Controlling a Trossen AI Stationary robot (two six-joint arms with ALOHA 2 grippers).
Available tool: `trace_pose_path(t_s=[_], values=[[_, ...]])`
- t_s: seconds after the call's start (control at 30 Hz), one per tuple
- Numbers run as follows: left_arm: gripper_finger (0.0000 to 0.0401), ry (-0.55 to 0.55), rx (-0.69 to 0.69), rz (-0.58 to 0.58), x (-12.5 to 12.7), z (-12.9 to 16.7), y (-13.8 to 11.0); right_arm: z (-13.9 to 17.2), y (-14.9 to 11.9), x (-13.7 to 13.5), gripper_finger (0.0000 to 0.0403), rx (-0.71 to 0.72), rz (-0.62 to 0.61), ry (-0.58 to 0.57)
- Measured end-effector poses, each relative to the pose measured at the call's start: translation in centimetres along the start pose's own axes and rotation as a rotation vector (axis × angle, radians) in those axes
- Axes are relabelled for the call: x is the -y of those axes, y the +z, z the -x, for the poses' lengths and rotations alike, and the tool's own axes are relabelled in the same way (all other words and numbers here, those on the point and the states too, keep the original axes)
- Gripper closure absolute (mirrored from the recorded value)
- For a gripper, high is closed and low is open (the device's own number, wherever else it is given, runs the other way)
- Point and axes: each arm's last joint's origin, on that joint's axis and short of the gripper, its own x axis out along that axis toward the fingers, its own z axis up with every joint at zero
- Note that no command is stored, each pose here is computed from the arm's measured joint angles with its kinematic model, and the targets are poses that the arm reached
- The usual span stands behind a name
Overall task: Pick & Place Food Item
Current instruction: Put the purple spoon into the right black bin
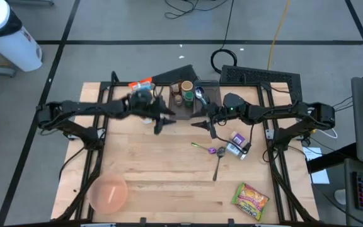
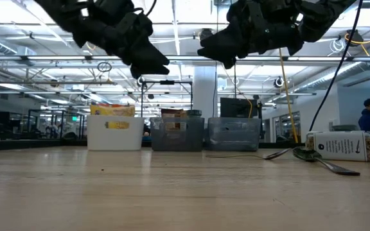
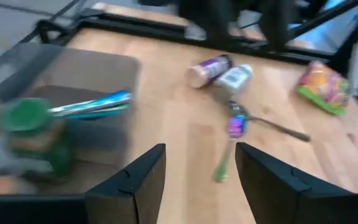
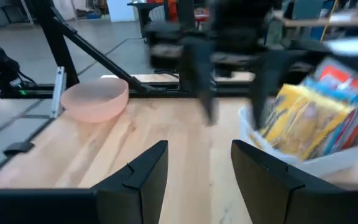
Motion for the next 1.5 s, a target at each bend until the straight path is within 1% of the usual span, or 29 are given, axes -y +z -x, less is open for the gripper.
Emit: trace_pose_path(t_s=[0.07,0.2,0.27,0.37,0.43,0.5,0.57,0.7,0.77,0.83,0.9,0.93,1.0,1.07,1.23,1.3,1.4,1.5], values=[[0.0205,-0.014,0.019,-0.01,1.5,-0.6,-1.4,0.0,-0.4,0.0,0.0232,-0.035,-0.055,0.01],[0.0208,-0.014,0.052,-0.038,4.4,-1.3,-3.2,0.1,-2.1,-0.7,0.0232,-0.207,-0.145,0.06],[0.0205,-0.017,0.054,-0.057,5.6,-1.5,-3.7,0.0,-2.8,-1.6,0.0231,-0.281,-0.164,0.084],[0.02,0.005,0.039,-0.083,7.1,-1.9,-4.3,-0.4,-3.4,-3.3,0.0232,-0.355,-0.156,0.078],[0.0197,0.027,0.045,-0.095,7.9,-1.9,-4.3,-0.4,-3.9,-4.3,0.0232,-0.409,-0.147,0.062],[0.0197,0.05,0.055,-0.103,8.4,-2.0,-4.4,-0.2,-4.4,-5.0,0.0232,-0.48,-0.174,0.031],[0.0199,0.064,0.037,-0.098,8.8,-2.3,-4.8,0.0,-5.0,-5.5,0.0232,-0.55,-0.223,-0.004],[0.0205,0.055,0.028,-0.075,9.1,-3.1,-5.4,0.7,-6.0,-6.1,0.0232,-0.681,-0.377,-0.063],[0.0207,0.049,0.023,-0.052,9.2,-3.5,-5.7,0.9,-6.5,-6.9,0.0232,-0.744,-0.379,-0.069],[0.0208,0.036,0.034,-0.04,9.4,-4.0,-6.0,1.0,-6.7,-8.0,0.0232,-0.776,-0.28,-0.048],[0.0206,0.03,0.042,-0.041,9.5,-4.6,-6.3,0.9,-6.8,-9.3,0.0232,-0.781,-0.104,-0.01],[0.0205,0.028,0.041,-0.046,9.5,-4.9,-6.5,0.9,-6.8,-9.9,0.0232,-0.782,-0.009,-0.009],[0.0202,0.027,0.041,-0.053,9.5,-5.4,-6.9,0.9,-6.9,-11.1,0.0232,-0.786,0.157,-0.057],[0.0202,0.027,0.034,-0.042,9.4,-5.9,-7.3,1.1,-7.1,-12.3,0.0232,-0.794,0.271,-0.102],[0.0201,0.034,-0.009,-0.01,9.2,-6.9,-8.6,1.4,-7.8,-15.1,0.0232,-0.798,0.445,-0.117],[0.0201,0.034,-0.009,-0.008,9.1,-7.1,-8.8,1.3,-8.4,-15.7,0.0232,-0.793,0.473,-0.136],[0.0201,0.022,0.018,0.011,9.2,-7.2,-8.6,1.2,-9.6,-16.0,0.0232,-0.812,0.492,-0.129],[0.0201,0.008,0.045,0.011,9.4,-7.2,-8.4,0.6,-10.8,-16.1,0.0232,-0.833,0.536,-0.163]])
